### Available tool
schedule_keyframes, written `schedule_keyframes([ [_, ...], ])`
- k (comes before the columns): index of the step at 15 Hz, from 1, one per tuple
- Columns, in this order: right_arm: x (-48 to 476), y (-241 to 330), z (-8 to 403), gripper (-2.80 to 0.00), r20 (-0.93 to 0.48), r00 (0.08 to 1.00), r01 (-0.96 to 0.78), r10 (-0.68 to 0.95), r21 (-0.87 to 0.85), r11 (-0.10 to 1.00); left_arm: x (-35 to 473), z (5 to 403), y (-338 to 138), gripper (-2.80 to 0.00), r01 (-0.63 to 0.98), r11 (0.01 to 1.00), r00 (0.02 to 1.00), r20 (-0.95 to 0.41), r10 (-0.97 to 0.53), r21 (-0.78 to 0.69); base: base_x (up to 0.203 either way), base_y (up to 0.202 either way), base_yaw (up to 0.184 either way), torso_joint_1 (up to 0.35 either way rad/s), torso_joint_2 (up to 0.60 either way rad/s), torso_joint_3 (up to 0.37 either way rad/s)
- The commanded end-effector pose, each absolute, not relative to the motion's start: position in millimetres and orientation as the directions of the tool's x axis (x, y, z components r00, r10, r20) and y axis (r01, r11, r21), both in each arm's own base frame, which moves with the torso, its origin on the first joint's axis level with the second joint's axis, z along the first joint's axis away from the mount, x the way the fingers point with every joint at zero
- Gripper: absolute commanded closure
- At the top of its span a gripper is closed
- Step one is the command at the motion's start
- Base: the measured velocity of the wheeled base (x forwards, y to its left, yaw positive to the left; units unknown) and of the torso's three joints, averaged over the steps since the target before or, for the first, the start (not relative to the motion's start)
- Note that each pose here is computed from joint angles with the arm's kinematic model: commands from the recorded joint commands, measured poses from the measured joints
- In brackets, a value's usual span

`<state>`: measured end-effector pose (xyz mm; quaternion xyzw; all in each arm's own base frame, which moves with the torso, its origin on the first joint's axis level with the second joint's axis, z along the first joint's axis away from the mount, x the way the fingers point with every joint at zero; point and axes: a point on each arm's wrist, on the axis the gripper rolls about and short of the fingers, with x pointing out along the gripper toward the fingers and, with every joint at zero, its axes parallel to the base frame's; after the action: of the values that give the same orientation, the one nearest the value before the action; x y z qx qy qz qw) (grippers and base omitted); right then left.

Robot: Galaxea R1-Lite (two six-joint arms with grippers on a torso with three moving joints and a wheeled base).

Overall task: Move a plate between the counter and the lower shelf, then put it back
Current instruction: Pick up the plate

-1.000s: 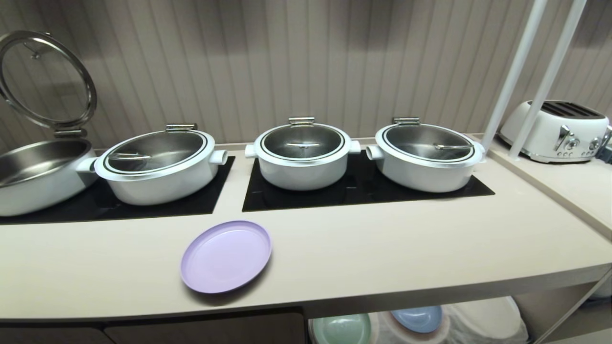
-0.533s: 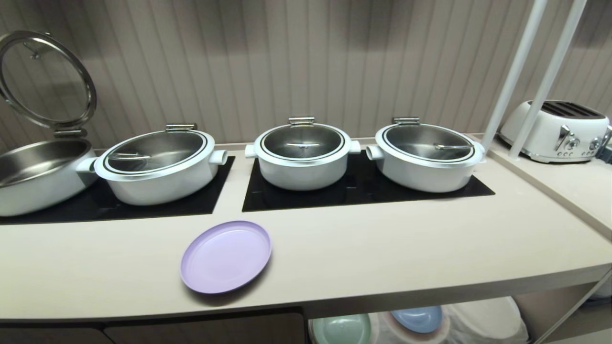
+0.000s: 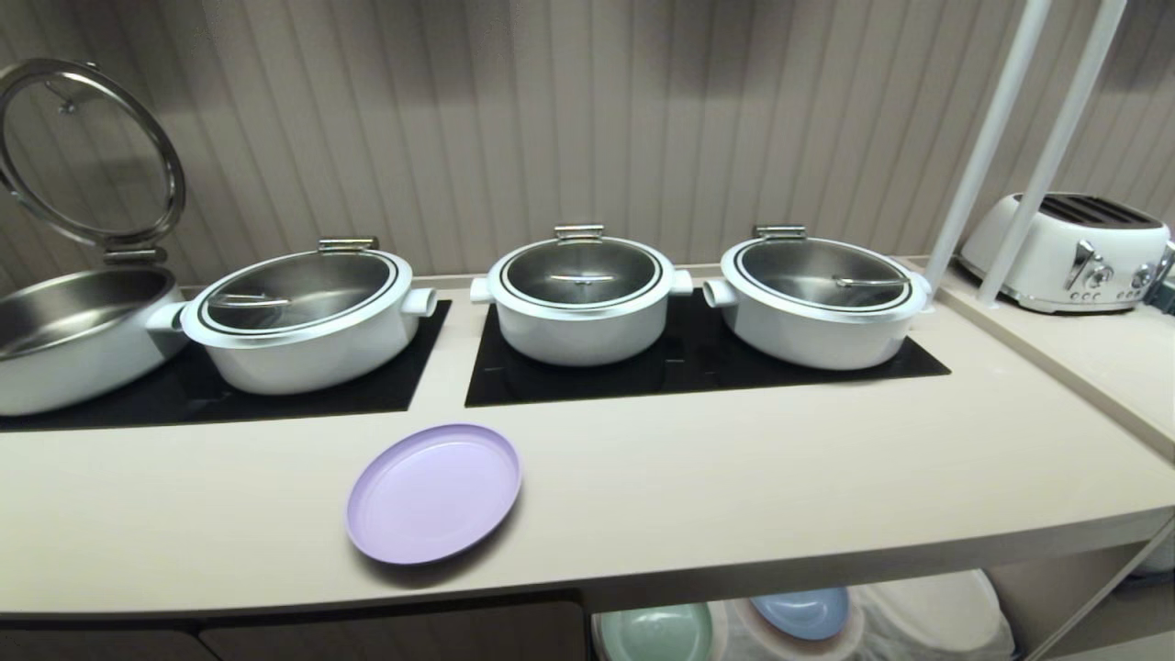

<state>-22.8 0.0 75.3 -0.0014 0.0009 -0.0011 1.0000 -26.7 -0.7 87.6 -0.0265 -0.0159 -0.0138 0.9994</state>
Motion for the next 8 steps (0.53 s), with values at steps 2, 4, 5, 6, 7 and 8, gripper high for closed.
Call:
schedule_keyframes([
  [2, -23, 0, 75, 0.00, -0.002, 1.000, 0.003, -0.003, -0.003, 1.000, -32, 114, -2, 0.00, 0.078, 0.996, 0.996, 0.044, -0.076, -0.050, 0.000, 0.000, 0.000, 0.000, 0.00, 0.000],
  [4, -23, 0, 75, 0.00, -0.002, 1.000, 0.002, -0.002, -0.003, 1.000, -26, 137, -2, 0.00, 0.090, 0.994, 0.996, -0.005, -0.090, -0.054, 0.000, 0.000, 0.000, 0.000, 0.00, 0.000],
  [5, -23, 0, 75, 0.00, -0.002, 1.000, 0.002, -0.002, -0.003, 1.000, -21, 149, -2, 0.00, 0.093, 0.994, 0.995, -0.030, -0.094, -0.056, 0.000, 0.000, 0.000, 0.000, 0.00, 0.000],
  [6, -23, 0, 75, 0.00, -0.002, 1.000, 0.002, -0.002, -0.003, 1.000, -13, 160, -2, 0.00, 0.093, 0.994, 0.993, -0.062, -0.097, -0.060, 0.000, 0.000, 0.000, 0.000, 0.00, 0.000],
  [7, -23, 0, 75, 0.00, -0.002, 1.000, 0.002, -0.002, -0.003, 1.000, -4, 175, -2, 0.00, 0.093, 0.994, 0.991, -0.091, -0.098, -0.063, 0.000, 0.000, 0.000, 0.000, 0.00, 0.000],
  [8, -23, 0, 75, 0.00, -0.002, 1.000, 0.003, -0.003, -0.003, 1.000, 8, 191, -2, 0.00, 0.091, 0.994, 0.988, -0.119, -0.098, -0.066, 0.000, 0.000, 0.000, 0.000, 0.00, 0.000],
])
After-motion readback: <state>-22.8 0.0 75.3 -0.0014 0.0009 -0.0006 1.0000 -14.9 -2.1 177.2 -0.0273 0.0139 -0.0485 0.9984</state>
